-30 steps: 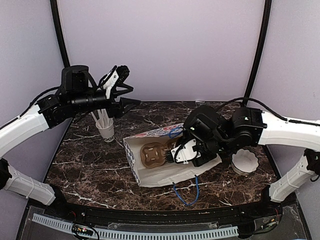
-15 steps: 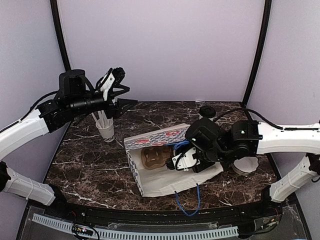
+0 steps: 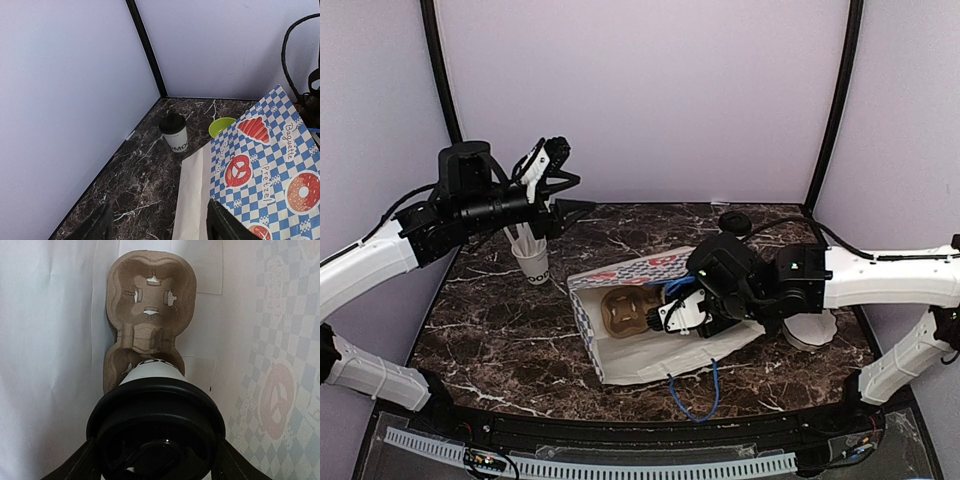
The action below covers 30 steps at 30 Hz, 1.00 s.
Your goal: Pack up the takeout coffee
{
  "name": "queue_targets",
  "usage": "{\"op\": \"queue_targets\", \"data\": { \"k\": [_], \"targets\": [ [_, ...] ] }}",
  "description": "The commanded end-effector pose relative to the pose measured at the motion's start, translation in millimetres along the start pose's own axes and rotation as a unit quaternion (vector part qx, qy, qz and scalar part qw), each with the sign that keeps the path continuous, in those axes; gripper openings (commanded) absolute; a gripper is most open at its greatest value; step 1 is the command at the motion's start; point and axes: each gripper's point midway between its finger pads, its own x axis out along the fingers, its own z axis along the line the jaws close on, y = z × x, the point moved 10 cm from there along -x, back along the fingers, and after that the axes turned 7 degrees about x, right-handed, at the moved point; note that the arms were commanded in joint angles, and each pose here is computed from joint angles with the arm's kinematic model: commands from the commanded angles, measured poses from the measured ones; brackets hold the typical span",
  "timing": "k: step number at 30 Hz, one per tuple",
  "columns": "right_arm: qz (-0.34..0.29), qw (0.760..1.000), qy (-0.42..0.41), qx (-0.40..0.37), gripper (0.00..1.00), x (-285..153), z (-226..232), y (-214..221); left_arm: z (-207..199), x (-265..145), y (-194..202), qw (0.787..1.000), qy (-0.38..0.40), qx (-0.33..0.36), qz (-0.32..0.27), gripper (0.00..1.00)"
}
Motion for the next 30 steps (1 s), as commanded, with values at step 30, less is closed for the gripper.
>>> {"op": "queue_targets", "data": {
  "k": [30],
  "targets": [
    [0.013, 1.0, -0.008, 0.013, 0.48, 29.3, -4.5, -2.8, 0.4, -14.1, -7.1, 1.0, -0.013, 0.009, -0.019, 0.65]
  ]
}}
